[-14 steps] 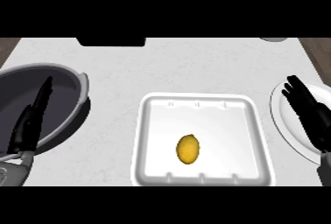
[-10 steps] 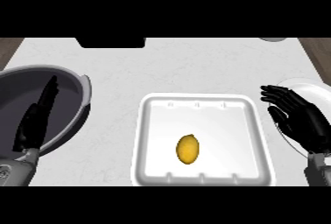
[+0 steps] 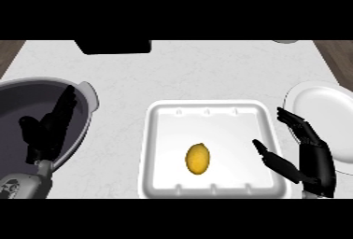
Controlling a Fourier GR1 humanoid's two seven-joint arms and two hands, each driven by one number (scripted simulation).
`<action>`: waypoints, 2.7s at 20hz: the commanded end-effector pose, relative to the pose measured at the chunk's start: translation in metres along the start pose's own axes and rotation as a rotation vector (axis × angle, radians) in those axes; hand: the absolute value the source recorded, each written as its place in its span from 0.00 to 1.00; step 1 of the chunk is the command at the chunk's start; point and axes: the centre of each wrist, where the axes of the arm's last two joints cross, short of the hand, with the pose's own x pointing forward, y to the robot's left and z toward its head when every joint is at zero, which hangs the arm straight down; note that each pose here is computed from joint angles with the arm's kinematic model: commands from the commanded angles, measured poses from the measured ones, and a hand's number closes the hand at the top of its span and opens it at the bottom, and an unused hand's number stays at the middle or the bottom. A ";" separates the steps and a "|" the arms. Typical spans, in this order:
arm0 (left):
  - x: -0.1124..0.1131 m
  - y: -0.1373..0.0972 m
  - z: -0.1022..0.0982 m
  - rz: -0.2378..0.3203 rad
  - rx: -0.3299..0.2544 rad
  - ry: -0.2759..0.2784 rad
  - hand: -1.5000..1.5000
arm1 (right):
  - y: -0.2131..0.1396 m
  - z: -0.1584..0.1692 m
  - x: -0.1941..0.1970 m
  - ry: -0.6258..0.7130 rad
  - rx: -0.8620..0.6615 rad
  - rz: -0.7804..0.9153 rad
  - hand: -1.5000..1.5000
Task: Pick the lemon from the tray and place it in the plate
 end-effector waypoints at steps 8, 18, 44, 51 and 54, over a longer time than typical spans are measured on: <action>-0.003 0.001 -0.018 0.044 -0.032 0.053 0.50 | 0.035 0.085 0.006 0.008 0.190 0.237 0.00; -0.015 -0.009 0.000 0.055 -0.045 0.062 0.50 | 0.068 0.067 0.056 0.159 0.319 0.412 0.00; -0.008 -0.008 -0.004 0.048 -0.060 0.059 0.50 | 0.121 0.012 0.023 0.402 0.549 0.756 0.00; 0.000 -0.012 0.006 0.042 -0.049 0.034 0.50 | 0.134 -0.009 0.022 0.430 0.545 0.775 0.00; -0.004 0.008 -0.015 0.070 -0.075 0.047 0.50 | 0.152 0.012 0.032 0.414 0.580 0.810 0.00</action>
